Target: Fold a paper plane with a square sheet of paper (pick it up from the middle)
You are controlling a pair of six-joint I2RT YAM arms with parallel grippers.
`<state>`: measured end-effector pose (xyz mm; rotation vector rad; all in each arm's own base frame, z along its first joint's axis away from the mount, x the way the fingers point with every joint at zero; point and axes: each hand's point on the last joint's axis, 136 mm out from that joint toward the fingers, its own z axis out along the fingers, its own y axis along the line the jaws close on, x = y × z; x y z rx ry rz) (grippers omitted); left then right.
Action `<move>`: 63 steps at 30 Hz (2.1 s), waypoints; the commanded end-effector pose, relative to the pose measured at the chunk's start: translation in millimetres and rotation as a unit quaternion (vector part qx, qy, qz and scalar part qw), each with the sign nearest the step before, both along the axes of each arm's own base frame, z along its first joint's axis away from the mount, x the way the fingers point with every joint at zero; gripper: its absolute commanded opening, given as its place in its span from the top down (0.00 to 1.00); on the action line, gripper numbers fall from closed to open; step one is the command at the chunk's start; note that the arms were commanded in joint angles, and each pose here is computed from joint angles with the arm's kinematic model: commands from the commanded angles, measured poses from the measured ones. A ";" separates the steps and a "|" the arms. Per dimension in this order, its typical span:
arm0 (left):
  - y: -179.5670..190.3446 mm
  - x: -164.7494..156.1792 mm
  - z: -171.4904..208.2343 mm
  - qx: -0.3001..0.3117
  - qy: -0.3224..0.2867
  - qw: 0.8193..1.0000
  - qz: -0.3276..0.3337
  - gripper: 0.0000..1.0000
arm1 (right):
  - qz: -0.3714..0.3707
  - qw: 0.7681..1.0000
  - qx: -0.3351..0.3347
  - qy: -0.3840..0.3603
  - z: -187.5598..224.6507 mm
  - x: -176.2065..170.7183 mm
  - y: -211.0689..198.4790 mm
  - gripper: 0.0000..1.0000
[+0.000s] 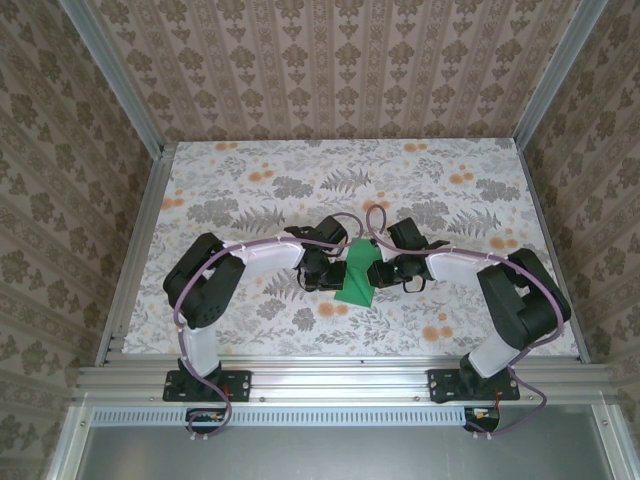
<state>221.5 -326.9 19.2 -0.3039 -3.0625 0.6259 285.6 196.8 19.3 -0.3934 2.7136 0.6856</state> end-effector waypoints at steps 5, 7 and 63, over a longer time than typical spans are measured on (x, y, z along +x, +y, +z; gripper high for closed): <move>4.7 -7.6 -14.0 0.028 0.014 0.999 -0.016 0.95 | -0.020 1.000 -0.017 0.012 -9.0 1.0 -7.9 0.86; 4.3 -6.9 -13.9 0.028 0.013 0.999 -0.016 0.95 | -0.020 1.000 -0.017 0.014 -10.9 0.9 -7.8 0.86; -51.9 39.7 7.6 -0.137 0.037 0.988 0.062 0.80 | -0.036 0.998 -0.032 0.036 -24.2 -8.3 -14.9 0.87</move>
